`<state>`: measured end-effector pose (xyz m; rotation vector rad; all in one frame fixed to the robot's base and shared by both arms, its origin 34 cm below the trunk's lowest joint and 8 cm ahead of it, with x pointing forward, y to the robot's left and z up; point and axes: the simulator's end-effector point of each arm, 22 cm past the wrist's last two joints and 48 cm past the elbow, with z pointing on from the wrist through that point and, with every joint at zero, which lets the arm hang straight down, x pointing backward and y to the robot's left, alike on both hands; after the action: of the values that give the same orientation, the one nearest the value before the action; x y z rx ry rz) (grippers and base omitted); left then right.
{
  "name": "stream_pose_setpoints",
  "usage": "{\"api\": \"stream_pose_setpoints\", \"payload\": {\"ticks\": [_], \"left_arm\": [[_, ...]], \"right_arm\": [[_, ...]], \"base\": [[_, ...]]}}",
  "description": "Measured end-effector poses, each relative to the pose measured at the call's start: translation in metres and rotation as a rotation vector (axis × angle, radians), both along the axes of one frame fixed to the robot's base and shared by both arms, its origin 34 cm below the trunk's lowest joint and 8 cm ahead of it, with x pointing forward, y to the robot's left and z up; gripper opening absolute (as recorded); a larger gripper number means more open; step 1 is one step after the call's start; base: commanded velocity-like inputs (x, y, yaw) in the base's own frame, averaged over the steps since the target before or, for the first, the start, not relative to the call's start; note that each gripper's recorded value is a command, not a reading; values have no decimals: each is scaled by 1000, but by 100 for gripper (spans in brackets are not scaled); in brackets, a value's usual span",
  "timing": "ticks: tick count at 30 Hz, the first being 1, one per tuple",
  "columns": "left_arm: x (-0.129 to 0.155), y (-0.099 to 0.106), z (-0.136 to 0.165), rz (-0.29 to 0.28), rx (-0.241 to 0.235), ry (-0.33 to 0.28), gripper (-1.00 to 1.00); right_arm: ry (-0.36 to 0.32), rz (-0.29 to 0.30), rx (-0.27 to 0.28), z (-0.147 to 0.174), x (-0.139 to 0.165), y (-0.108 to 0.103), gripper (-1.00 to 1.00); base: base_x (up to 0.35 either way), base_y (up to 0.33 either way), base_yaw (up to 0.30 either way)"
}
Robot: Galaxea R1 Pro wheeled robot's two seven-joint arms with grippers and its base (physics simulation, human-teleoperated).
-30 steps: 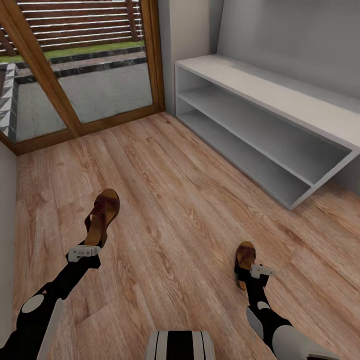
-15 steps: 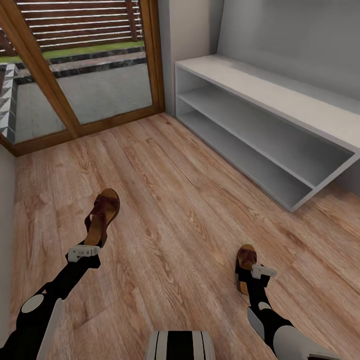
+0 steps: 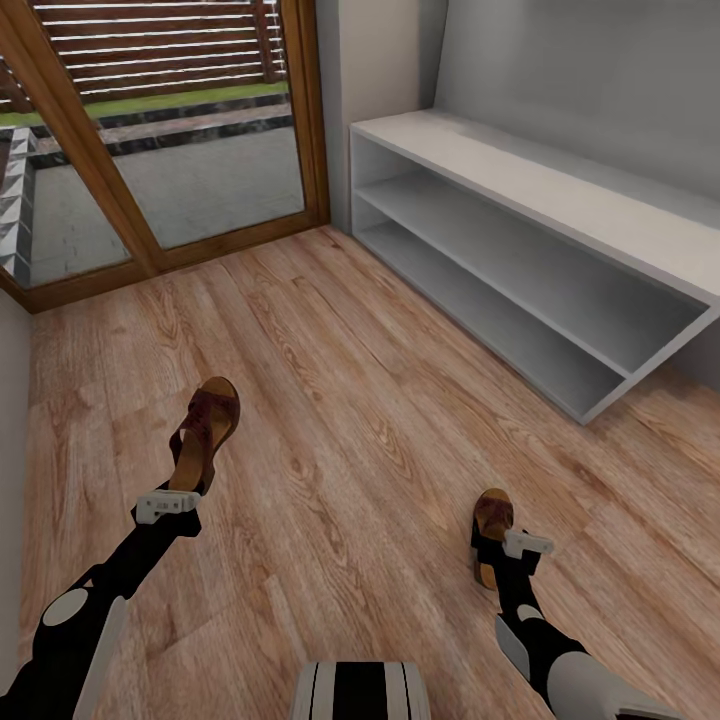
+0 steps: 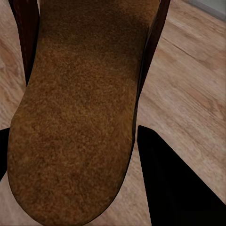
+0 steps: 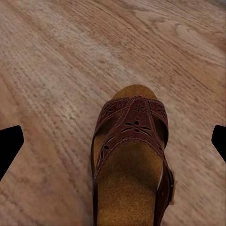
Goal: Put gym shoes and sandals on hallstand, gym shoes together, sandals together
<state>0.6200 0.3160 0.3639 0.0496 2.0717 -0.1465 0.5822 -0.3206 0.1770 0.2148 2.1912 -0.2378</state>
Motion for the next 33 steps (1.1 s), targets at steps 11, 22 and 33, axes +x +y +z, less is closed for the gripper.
{"api": "stream_pose_setpoints", "payload": {"ticks": [11, 22, 33], "left_arm": [[0, 0, 0, 1, 0, 0, -100], [0, 1, 0, 1, 1, -1, -100], [-5, 2, -20, 2, 2, 36, -100]], "right_arm": [[5, -2, -3, -1, -3, -3, 100], [9, -2, -5, -2, -5, -4, 100], [53, -2, -5, -23, -20, -4, 100]], "base": [[0, 0, 0], [0, 0, 0], [0, 0, 0]]}}
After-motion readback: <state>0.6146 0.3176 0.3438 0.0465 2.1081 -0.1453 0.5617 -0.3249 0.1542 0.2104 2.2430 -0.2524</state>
